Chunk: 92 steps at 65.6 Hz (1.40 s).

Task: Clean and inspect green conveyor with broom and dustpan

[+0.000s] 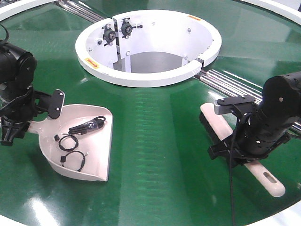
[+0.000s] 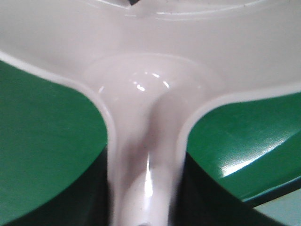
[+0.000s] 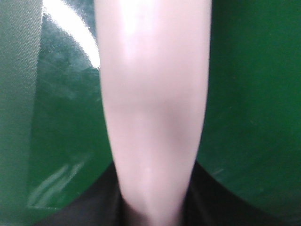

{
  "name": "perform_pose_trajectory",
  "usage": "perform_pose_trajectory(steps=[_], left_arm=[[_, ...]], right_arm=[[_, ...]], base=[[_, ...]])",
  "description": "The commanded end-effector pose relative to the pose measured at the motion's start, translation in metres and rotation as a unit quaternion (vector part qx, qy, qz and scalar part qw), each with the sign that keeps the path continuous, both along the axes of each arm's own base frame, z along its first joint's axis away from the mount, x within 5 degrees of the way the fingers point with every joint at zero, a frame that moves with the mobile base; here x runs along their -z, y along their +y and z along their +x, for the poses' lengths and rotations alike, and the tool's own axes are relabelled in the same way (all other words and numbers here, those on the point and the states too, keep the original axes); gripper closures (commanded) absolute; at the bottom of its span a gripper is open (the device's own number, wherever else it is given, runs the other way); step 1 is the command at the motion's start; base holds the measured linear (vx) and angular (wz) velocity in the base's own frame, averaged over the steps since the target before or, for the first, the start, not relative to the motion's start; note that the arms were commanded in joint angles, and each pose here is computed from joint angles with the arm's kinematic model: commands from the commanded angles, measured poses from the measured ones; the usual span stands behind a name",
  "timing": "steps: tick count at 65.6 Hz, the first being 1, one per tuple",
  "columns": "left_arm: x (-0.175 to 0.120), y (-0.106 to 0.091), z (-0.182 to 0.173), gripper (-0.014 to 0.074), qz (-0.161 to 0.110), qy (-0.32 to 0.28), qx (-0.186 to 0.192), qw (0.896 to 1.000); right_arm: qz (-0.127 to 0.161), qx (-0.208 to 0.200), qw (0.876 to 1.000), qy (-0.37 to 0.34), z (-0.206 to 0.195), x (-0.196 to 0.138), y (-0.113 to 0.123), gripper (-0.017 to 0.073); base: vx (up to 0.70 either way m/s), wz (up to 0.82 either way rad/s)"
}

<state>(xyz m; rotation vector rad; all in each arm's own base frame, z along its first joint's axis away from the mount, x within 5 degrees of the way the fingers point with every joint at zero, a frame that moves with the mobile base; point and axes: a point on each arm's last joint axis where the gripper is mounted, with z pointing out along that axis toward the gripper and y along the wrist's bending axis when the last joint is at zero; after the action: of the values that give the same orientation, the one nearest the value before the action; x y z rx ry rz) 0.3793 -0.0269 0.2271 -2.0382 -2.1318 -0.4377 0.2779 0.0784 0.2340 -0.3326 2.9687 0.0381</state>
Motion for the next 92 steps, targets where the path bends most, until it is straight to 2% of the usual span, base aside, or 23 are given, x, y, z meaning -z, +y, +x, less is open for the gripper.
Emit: perform_pose_trajectory(steps=[1,20,35,48,57,63,70,83,92], left_arm=[[-0.030,0.000,-0.004,0.0600,0.000,-0.041,-0.003,0.999],[-0.030,-0.002,0.000,0.0600,-0.010,-0.058,0.002,0.998],[-0.027,-0.007,-0.008,0.0598,-0.044,-0.023,-0.022,0.999],[-0.025,-0.012,-0.009,0.0584,-0.079,-0.018,-0.034,0.996],[-0.025,-0.012,-0.009,0.0547,-0.083,-0.015,-0.036,0.996],[-0.025,-0.013,-0.009,0.0510,-0.085,-0.018,-0.047,0.995],[-0.025,-0.013,-0.009,0.0451,-0.088,-0.026,-0.079,0.993],[-0.025,-0.013,-0.009,0.0267,-0.092,-0.032,-0.094,0.991],[-0.024,-0.016,-0.010,0.0148,-0.108,-0.026,-0.100,0.989]], right_arm=[[0.009,-0.003,0.999,-0.037,0.000,-0.019,-0.002,0.0561],[0.009,-0.010,0.999,-0.041,0.000,-0.019,-0.002,0.0561],[0.008,-0.018,0.999,-0.044,0.001,-0.019,-0.001,0.0561],[0.008,-0.023,0.999,-0.047,0.001,-0.019,-0.001,0.0561],[0.008,-0.023,0.999,-0.047,0.001,-0.019,-0.001,0.0561],[0.008,-0.023,0.999,-0.047,0.001,-0.019,-0.001,0.0561],[0.008,-0.023,0.999,-0.048,0.001,-0.019,-0.001,0.0561],[0.008,-0.023,0.998,-0.050,0.002,-0.019,-0.001,0.0561],[0.008,-0.023,0.999,-0.049,0.002,-0.019,-0.001,0.0561]], base=[[0.00,0.00],[0.00,0.00],[0.00,0.00],[0.00,0.00],[0.00,0.00],[0.00,0.00],[0.00,0.00],[0.00,0.00],[0.00,0.00]])
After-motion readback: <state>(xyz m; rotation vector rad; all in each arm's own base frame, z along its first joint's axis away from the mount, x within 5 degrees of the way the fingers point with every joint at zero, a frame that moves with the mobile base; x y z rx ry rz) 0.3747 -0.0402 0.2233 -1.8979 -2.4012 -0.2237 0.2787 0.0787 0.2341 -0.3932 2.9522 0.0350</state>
